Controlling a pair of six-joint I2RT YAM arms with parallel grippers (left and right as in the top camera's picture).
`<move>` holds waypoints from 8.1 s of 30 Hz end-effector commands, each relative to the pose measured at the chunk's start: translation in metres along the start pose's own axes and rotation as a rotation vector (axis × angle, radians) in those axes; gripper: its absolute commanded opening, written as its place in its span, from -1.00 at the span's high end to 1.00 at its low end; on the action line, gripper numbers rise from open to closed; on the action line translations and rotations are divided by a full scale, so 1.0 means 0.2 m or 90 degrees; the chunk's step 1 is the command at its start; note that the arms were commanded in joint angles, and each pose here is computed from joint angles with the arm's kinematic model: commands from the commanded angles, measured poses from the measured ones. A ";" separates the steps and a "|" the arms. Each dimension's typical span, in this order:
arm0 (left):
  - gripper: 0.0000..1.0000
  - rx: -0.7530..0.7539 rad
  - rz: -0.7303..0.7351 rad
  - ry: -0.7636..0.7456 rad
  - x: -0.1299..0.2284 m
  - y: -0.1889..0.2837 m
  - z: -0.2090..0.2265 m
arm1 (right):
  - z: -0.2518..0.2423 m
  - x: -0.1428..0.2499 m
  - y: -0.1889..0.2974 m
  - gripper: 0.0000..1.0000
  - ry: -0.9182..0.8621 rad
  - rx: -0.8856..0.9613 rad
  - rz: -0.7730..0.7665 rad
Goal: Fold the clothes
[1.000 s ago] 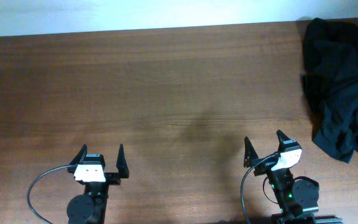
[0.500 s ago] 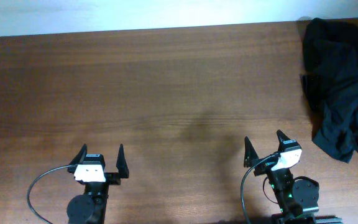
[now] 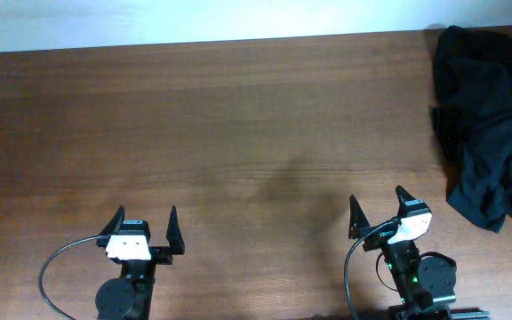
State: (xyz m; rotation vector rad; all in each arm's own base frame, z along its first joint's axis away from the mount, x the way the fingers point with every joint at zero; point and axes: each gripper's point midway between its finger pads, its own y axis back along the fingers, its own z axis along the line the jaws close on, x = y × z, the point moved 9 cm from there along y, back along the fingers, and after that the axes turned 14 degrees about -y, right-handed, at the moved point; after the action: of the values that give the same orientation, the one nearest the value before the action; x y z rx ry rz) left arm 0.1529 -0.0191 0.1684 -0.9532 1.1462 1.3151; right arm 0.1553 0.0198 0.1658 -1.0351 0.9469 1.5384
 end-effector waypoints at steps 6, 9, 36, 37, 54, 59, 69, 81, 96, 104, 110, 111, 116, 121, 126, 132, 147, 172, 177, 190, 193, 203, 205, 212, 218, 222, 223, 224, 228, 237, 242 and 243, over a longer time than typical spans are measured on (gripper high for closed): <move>-0.98 -0.001 -0.001 -0.009 0.01 0.00 0.00 | 0.00 0.01 0.00 -0.97 -0.002 0.007 -0.001; -0.98 -0.001 -0.001 -0.009 0.01 0.00 0.00 | 0.00 0.01 0.00 -0.97 -0.002 0.007 -0.001; -0.98 -0.002 -0.001 -0.009 0.01 0.00 0.00 | 0.06 -0.01 0.01 -0.97 -0.036 -0.075 0.009; -0.98 -0.002 -0.001 -0.009 0.01 0.00 0.00 | 0.07 -0.03 0.02 -0.97 -0.034 -0.084 0.004; -0.99 -0.002 -0.001 -0.009 0.01 0.00 0.00 | 0.33 -0.99 0.14 -0.97 -0.065 0.049 0.033; -0.98 -0.002 -0.001 -0.009 0.01 0.00 0.00 | 0.31 -1.12 -0.11 -0.97 -0.037 0.116 0.135; -0.99 -0.002 -0.001 -0.009 0.01 0.00 0.00 | -0.08 -1.26 -0.41 -0.97 -0.156 0.274 0.308; -0.98 -0.001 -0.001 -0.009 0.01 0.00 0.00 | -0.76 -1.22 -0.18 -0.96 -0.368 0.602 0.296; -0.98 -0.002 -0.001 -0.009 0.01 0.00 0.00 | -1.42 -0.90 -0.16 -0.32 -0.488 0.630 0.371; -0.98 -0.001 -0.001 -0.009 0.01 0.00 0.00 | -1.52 -0.97 -0.14 -0.39 -0.438 0.630 0.294; -0.99 -0.002 -0.001 -0.009 0.01 0.00 0.00 | -1.59 -0.97 -0.14 -0.47 -0.411 0.670 0.279; -0.98 -0.002 -0.001 -0.009 0.01 0.00 0.00 | -1.60 -0.97 -0.13 -0.48 -0.407 0.677 0.277; -0.99 -0.001 -0.001 -0.009 0.01 0.00 0.00 | -1.68 -0.92 -0.10 -0.49 -0.440 0.698 0.263; -0.98 -0.002 -0.001 -0.009 0.01 0.00 0.00 | -1.75 -0.85 -0.08 -0.48 -0.468 0.696 0.275; -0.98 -0.001 -0.001 -0.009 0.01 0.00 0.00 | -1.80 -0.77 -0.10 -0.43 -0.499 0.666 0.288; -0.98 -0.002 -0.001 -0.009 0.01 0.00 0.00 | -1.80 -0.78 -0.12 0.10 -0.501 0.637 0.279; -0.98 -0.002 -0.001 -0.009 0.01 0.00 0.00 | -1.53 -1.03 -0.26 0.92 -0.449 0.482 0.232; -0.98 -0.002 -0.001 -0.009 0.01 0.00 0.00 | 0.18 -1.25 -0.58 0.92 0.054 -0.034 0.336; -0.98 -0.002 -0.001 -0.009 0.01 0.00 0.00 | 0.43 -1.09 -0.63 0.92 0.104 -0.151 0.418; -0.98 -0.001 -0.001 -0.009 0.01 0.00 0.00 | 0.83 -0.78 -0.71 0.92 0.184 -0.240 0.531; -0.98 -0.002 -0.001 -0.009 0.01 0.00 0.00 | 0.85 -0.77 -0.73 0.92 0.162 -0.227 0.533; -0.98 0.016 -0.044 -0.001 -0.04 0.00 -0.01 | 0.85 -0.77 -0.73 0.92 0.118 -0.210 0.533; -0.98 0.107 -0.098 -0.003 -0.10 0.01 -0.06 | 0.86 -0.78 -0.74 0.92 0.105 -0.206 0.528; -0.98 0.324 -0.070 0.105 -0.21 0.10 -0.16 | 0.88 -0.81 -0.77 0.92 0.042 -0.192 0.498; -0.98 0.343 0.043 0.094 -0.40 0.22 -0.11 | 0.89 -0.85 -0.80 0.92 -0.016 -0.166 0.465; -0.99 0.350 0.098 0.093 -0.56 0.22 -0.07 | 0.89 -0.87 -0.82 0.92 -0.051 -0.148 0.446; -0.99 0.352 0.119 0.096 -0.59 0.21 -0.07 | 0.89 -0.87 -0.82 0.92 -0.060 -0.147 0.442; -0.99 0.354 0.140 0.099 -0.60 0.19 -0.07 | 0.90 -0.87 -0.82 0.92 -0.067 -0.146 0.439; -0.99 0.373 0.241 0.109 -0.61 0.08 -0.09 | 0.90 -0.89 -0.83 0.92 -0.096 -0.141 0.432; -0.99 0.495 0.355 0.009 -0.61 -0.12 -0.43 | 0.91 -0.91 -0.85 0.92 -0.120 -0.145 0.411; -0.99 0.444 0.339 -0.139 -0.61 -0.14 -0.68 | 0.92 -0.92 -0.85 0.92 -0.120 -0.147 0.406; -0.99 0.430 0.324 -0.159 -0.62 -0.14 -0.72 | 0.92 -0.92 -0.85 0.92 -0.120 -0.147 0.406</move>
State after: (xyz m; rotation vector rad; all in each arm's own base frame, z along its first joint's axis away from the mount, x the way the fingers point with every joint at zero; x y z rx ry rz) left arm 0.1740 -0.1762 0.2510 0.0774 1.7207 1.1211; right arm 0.3170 0.1641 0.3796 -0.7409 1.0597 2.2859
